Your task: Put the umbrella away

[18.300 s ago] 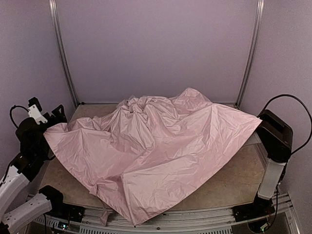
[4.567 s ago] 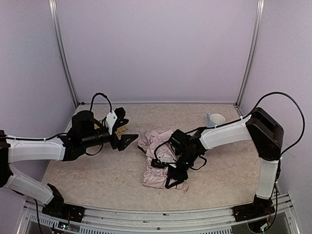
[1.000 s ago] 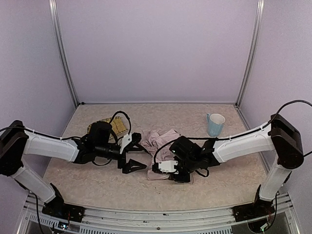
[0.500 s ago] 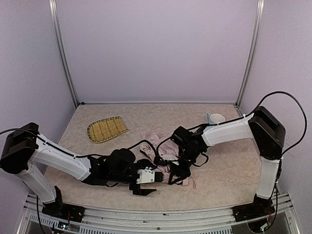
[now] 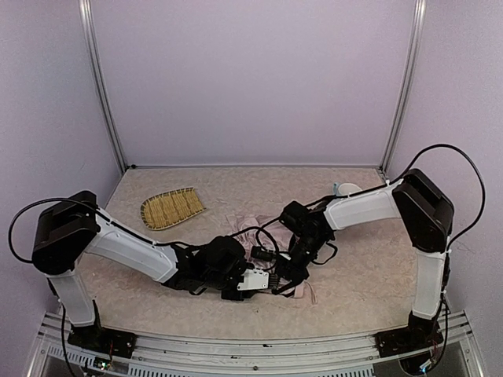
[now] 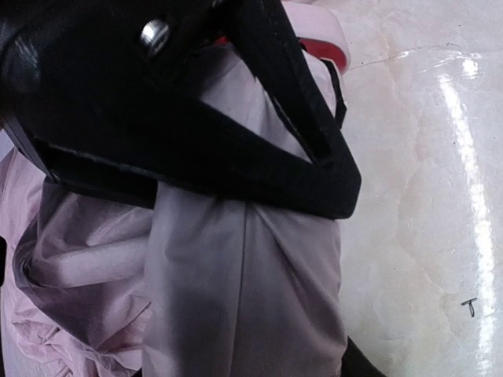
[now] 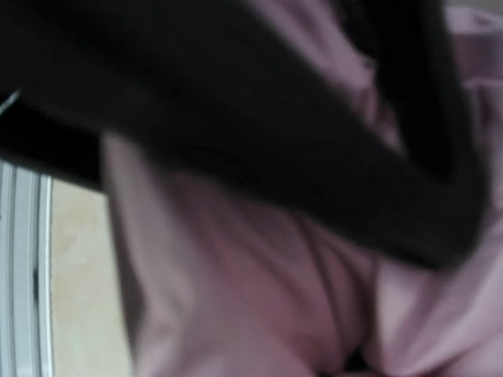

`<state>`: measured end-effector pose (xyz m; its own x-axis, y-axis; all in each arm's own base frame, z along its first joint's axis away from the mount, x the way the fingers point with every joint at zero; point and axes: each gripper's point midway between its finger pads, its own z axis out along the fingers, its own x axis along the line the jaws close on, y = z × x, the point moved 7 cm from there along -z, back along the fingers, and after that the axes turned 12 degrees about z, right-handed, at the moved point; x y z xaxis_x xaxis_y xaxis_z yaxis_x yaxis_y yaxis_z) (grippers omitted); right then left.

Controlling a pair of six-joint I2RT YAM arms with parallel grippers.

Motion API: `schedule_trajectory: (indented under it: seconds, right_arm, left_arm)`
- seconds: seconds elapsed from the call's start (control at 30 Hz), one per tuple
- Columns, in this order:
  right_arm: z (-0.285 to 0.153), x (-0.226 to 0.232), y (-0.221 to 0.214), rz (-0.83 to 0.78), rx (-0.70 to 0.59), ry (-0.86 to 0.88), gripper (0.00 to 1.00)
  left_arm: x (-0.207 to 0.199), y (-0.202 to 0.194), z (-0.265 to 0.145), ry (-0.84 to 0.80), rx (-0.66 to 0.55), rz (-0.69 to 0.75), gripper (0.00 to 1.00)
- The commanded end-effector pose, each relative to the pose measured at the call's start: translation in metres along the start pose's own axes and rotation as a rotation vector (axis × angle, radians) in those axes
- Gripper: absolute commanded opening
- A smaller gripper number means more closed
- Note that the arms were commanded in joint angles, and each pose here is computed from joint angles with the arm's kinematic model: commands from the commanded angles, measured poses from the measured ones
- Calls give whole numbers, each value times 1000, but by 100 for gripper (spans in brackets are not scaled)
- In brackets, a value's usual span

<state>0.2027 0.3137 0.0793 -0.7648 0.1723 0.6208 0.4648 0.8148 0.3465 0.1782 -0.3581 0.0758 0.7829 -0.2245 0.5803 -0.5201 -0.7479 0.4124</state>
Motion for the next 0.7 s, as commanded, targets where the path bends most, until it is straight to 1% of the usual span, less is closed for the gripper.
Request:
schedule_trajectory:
  seconds: [0.0, 0.03, 0.13, 0.2, 0.3, 0.37, 0.5, 0.57, 0.67]
  right_arm:
    - [9, -4, -24, 120, 82, -7, 29]
    - [1, -3, -20, 111, 49, -30, 34]
    - [-21, 3, -6, 50, -58, -113, 52]
    - [-40, 13, 4, -16, -147, -192, 58]
    - [-69, 27, 12, -110, -293, -338, 61]
    - [-86, 37, 9, -166, -390, -427, 62]
    - [-110, 60, 3, -302, -569, -600, 62]
    - [-110, 73, -2, -386, -613, -671, 63]
    - [-85, 94, -11, -557, -589, -749, 66]
  left_arm:
    - [-16, -13, 0, -146, 13, -99, 38]
    - [-17, -12, -3, -169, -16, -118, 37]
    - [-19, -13, -8, -232, -42, -192, 35]
    - [-20, -14, -7, -281, -33, -258, 33]
    - [-27, -20, -3, -373, -4, -367, 31]
    - [-33, -24, 0, -439, 2, -429, 30]
    - [-43, -31, 4, -571, -15, -540, 30]
    - [-47, -34, 7, -638, -27, -590, 30]
    - [-50, -34, 14, -722, -41, -634, 29]
